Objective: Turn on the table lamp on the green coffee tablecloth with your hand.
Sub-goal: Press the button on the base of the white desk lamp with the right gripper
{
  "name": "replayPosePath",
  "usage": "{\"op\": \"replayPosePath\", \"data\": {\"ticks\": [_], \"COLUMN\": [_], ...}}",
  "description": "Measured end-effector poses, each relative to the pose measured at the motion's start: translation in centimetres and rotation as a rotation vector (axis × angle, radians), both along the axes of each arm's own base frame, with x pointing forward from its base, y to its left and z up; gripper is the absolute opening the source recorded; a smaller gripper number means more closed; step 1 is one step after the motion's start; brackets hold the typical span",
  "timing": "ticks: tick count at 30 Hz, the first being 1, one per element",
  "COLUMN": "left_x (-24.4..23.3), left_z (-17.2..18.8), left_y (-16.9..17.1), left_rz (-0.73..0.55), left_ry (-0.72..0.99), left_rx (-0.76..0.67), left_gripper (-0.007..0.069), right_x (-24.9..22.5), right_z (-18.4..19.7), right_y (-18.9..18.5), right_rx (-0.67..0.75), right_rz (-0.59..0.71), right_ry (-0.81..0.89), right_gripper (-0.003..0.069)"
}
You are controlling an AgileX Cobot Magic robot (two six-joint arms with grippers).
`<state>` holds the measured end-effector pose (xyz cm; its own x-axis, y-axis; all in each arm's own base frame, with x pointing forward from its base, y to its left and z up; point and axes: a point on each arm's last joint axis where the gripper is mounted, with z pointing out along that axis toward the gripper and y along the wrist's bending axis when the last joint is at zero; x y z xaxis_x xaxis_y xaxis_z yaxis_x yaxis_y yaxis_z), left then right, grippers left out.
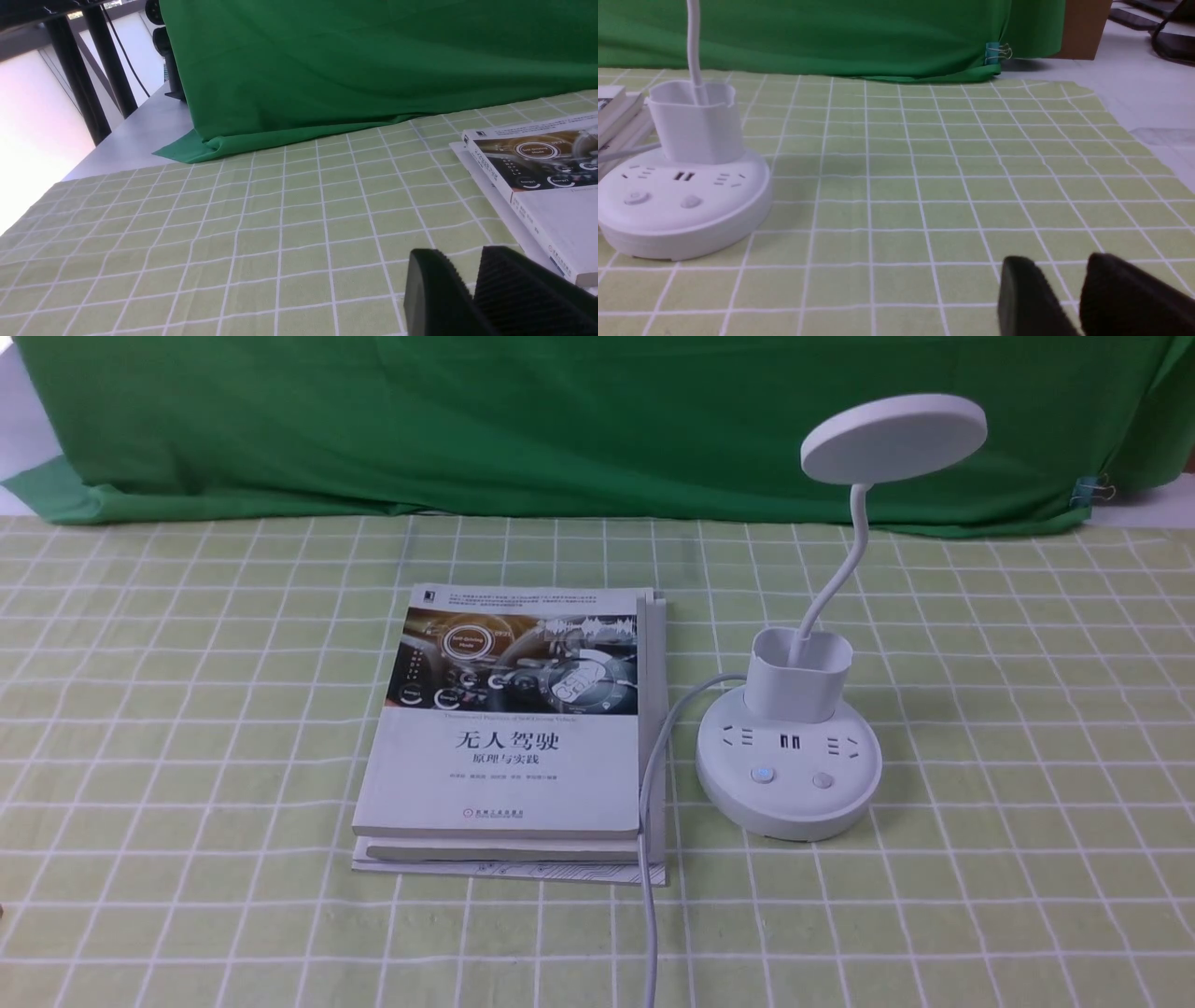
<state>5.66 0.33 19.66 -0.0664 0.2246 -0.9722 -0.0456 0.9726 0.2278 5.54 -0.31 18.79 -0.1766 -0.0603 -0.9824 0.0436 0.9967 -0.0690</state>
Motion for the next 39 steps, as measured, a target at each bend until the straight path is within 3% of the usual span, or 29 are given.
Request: {"op": "replayPosePath", "data": {"ticks": [9,16,24,26,30,35,36,39], "left_x": [0.0,0.0,0.0,0.0,0.0,0.0,0.0,0.0], "left_z": [0.0,0.0,0.0,0.0,0.0,0.0,0.0,0.0], "left_y": [0.0,0.0,0.0,0.0,0.0,0.0,0.0,0.0], "left_rz": [0.000,0.000,0.000,0.000,0.000,0.000,0.000,0.000], "left_ry": [0.000,0.000,0.000,0.000,0.000,0.000,0.000,0.000], "left_rx": [0.000,-0.001,0.000,0.000,0.000,0.000,0.000,0.000], "left_gripper": [0.0137,0.0148,0.0159,0.0162,0.0164,0.0170,0.0172,0.0174], "right_x": [0.1,0.1,0.0,0.3,2.3,6.9,8.9,12.4], "right_z": [0.3,2.4,3.3,3.9,8.8,11.4,11.3,10.3], "right_y": [0.0,0.0,-0.1,0.1,1.1,2.8,3.5,4.8], "right_rx": [0.007,0.476,0.592,0.545,0.352,0.151,0.091,0.036], "right_rz": [-0.001,-0.022,-0.003,0.009,0.081,0.203,0.248,0.296], "right_ry": [-0.038,-0.282,-0.387,-0.295,0.015,0.477,0.637,0.803], "right_gripper": [0.0241,0.0241,0.0211,0.0144,0.0041,0.0034,0.0034,0.0034]}}
